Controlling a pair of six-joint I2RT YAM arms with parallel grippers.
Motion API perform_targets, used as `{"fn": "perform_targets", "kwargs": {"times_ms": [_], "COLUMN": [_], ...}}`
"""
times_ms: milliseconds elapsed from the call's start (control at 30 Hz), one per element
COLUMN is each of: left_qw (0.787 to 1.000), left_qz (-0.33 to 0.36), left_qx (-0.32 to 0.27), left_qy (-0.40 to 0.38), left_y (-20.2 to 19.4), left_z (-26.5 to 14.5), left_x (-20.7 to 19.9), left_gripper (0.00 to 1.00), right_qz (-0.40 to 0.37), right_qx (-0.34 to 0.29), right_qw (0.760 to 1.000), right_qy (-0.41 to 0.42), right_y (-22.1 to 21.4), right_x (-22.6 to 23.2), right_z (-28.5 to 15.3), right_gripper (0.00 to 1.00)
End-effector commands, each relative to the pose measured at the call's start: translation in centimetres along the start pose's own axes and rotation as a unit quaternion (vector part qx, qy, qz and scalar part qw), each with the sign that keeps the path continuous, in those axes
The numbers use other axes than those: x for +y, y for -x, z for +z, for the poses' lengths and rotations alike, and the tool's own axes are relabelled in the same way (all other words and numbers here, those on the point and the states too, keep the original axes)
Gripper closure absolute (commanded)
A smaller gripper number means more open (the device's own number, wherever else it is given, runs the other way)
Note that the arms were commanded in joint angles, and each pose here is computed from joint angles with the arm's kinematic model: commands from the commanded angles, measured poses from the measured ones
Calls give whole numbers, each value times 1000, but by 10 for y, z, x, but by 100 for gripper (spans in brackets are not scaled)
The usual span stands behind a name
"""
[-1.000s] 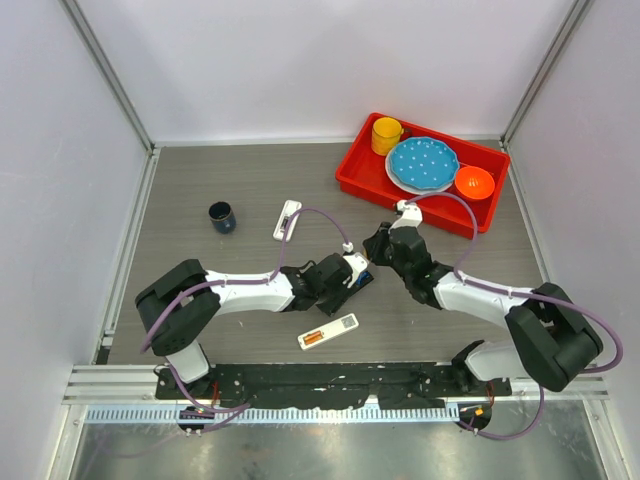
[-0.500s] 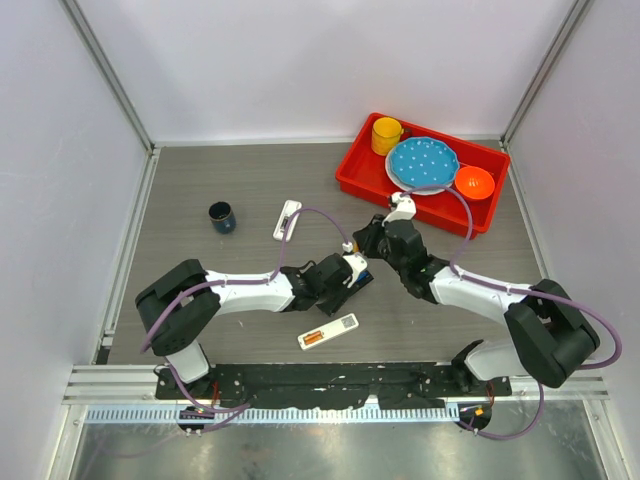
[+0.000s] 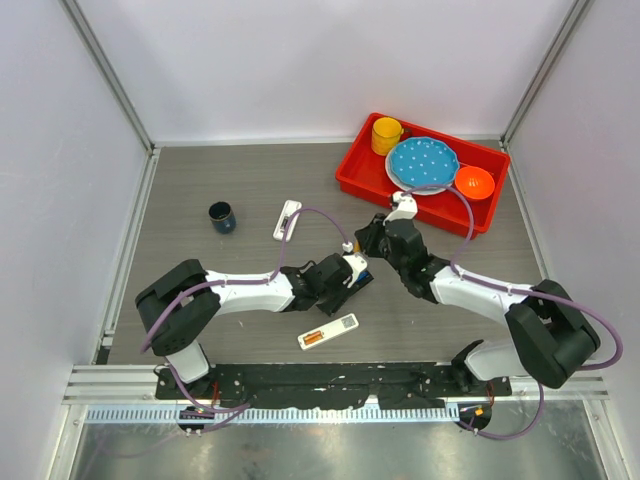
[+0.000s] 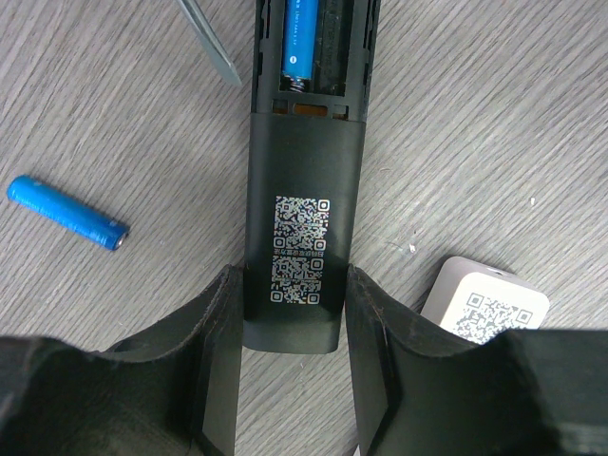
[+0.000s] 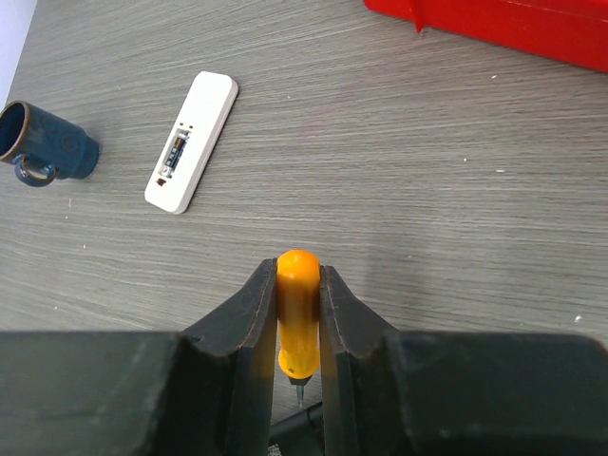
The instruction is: Unload the batteries from the remote control
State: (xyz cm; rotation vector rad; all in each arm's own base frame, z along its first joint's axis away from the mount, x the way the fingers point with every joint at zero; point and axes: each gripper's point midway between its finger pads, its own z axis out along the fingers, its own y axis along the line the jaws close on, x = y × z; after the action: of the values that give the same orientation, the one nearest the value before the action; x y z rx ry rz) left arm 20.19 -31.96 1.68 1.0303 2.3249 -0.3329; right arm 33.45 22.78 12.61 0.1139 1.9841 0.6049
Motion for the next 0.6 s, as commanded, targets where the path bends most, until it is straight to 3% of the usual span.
{"fn": "perform_targets", "kwargs": {"times_ms": [0,333,567], "left_qw": [994,994,994], "left_qz": [14,14,13], "left_qx": [106,103,103], "left_qy": [-17,-17,-17], "left_y": [-69,-68,-68], "left_z": [11,10,10], "left_x": [-8,-9,-8], "left_gripper": [100,100,100], "right_qz": [4,36,67], "right_qx": [-52,-64,-68], "right_qw": [999,997,995], "right_qy": [-1,-30,-17], "right_y": [40,56,57], "right_x": [3,-43,-52], "right_z": [-4,-10,-12], "right_gripper": [99,99,99]}}
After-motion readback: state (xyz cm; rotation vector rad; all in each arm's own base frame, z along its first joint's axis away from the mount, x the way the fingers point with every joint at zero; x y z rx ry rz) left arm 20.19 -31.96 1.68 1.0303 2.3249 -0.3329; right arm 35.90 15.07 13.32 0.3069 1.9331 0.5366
